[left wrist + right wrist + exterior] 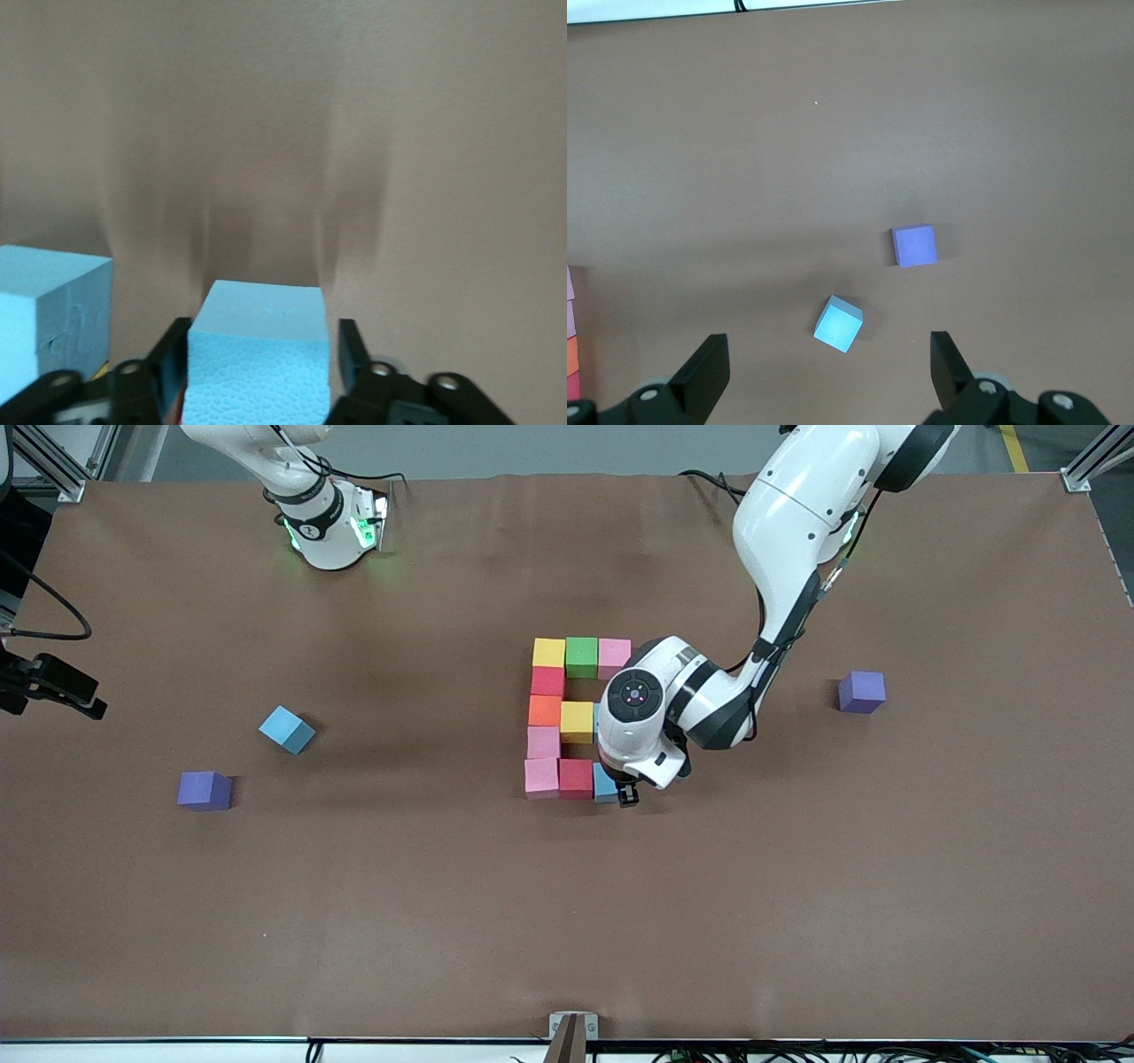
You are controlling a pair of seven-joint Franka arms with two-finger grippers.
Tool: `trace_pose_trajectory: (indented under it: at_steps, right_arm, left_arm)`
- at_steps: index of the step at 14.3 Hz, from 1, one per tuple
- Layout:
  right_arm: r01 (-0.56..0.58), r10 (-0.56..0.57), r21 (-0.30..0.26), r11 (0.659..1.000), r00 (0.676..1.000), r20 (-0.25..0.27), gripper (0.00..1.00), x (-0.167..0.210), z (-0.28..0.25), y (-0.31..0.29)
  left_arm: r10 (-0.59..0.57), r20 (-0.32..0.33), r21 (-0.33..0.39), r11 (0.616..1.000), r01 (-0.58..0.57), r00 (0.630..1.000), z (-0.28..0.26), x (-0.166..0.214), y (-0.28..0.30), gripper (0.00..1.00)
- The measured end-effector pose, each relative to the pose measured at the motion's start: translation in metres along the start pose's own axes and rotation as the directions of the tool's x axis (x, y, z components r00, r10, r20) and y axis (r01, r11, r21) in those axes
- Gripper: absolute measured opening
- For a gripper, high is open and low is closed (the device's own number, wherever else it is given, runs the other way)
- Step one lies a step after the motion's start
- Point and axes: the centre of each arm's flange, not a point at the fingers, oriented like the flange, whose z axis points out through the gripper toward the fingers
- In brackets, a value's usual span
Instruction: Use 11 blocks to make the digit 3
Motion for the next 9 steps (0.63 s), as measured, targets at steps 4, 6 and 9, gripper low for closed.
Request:
trace_pose_trajectory:
  at_steps: [4,6,9]
  right_arm:
    - [0.000,0.000,0.000,1.000,1.000,0.000,1.00,0.000,0.000,0.000]
    - [0.000,0.000,0.000,1.000,1.000,0.000,1.00,0.000,0.000,0.000]
    - [-0.001,0.001,0.000,1.000,1.000,-0.001,1.00,0.000,0.000,0.000]
  left_arm:
    - [0.067,-0.016,-0.059,0.996,-0.067,0.998,-0.026,0.001,0.013,1.00]
    - [0.129,-0.018,-0.084,0.988,-0.130,0.991,-0.061,0.007,0.026,1.00]
    - [0.203,0.004,-0.172,0.965,-0.199,0.979,-0.147,0.029,0.050,1.00]
